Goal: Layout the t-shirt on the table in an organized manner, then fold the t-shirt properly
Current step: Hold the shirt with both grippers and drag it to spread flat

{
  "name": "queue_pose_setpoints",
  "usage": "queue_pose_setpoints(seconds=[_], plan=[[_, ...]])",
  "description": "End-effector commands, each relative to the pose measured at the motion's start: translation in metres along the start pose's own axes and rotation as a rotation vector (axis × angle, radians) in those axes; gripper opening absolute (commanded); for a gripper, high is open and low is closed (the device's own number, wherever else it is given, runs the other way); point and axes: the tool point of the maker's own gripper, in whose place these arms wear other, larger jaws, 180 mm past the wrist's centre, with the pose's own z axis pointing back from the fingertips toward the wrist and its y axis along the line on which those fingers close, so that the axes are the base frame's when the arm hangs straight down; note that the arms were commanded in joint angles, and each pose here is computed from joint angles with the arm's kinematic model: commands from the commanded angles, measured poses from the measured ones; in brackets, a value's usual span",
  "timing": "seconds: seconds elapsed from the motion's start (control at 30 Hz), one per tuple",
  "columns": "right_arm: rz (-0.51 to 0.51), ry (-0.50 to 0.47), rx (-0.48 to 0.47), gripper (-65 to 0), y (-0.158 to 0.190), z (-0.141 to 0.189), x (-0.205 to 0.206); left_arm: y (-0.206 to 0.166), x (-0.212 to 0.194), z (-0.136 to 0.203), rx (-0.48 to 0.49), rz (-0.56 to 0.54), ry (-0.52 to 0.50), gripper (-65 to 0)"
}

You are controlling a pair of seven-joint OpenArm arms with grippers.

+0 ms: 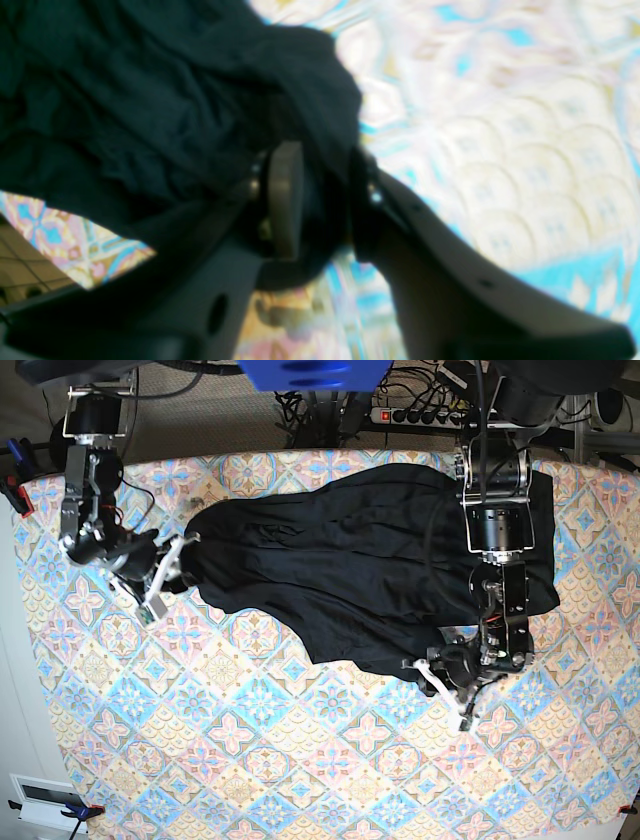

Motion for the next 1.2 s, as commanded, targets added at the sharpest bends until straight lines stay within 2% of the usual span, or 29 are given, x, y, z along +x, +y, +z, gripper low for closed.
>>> queue_pose_setpoints(seconds=[0.0,0.1,0.2,0.3,0.47,0.63,0.83,0.9,1.03,1.17], plan=[[0.049,-0.076,0.013,-44.7,0.003,0.004,0.029,-0.003,0.036,0.012,-0.004,-0.022,-0.096,-44.1],[0.101,-0.078,0.053,-41.8,0.017,-0.005,0.042,0.000,0.051,0.023,0.005,-0.007,-0.156,-39.0],[0.126,-0.084,0.070,-40.4,0.023,-0.011,0.053,-0.002,0.061,0.030,-0.005,0.046,-0.209,-38.0],[0.192,-0.078,0.028,-40.2,0.018,-0.019,0.063,-0.002,0.063,0.031,-0.012,0.078,-0.223,-38.0],[0.347,0.044,-0.071,-40.2,0.008,-0.036,0.051,-0.005,0.062,0.030,-0.017,0.080,-0.220,-38.0],[0.313,0.074,-0.024,-40.2,0.019,-0.060,0.032,-0.005,0.062,0.030,-0.019,0.080,-0.220,-38.0],[0.227,0.146,-0.012,-40.7,0.005,-0.075,-0.003,-0.006,0.062,0.029,-0.018,0.078,-0.219,-38.0],[0.209,0.159,-0.013,-44.2,0.002,-0.077,-0.009,-0.006,0.061,0.029,-0.018,0.079,-0.218,-38.0],[0.172,0.126,-0.049,-64.0,-0.013,-0.069,-0.001,-0.009,0.061,0.028,-0.023,0.067,-0.212,-38.0],[0.118,0.054,-0.120,-63.5,-0.039,-0.050,0.016,-0.022,0.059,0.023,-0.033,0.017,-0.195,-38.0]])
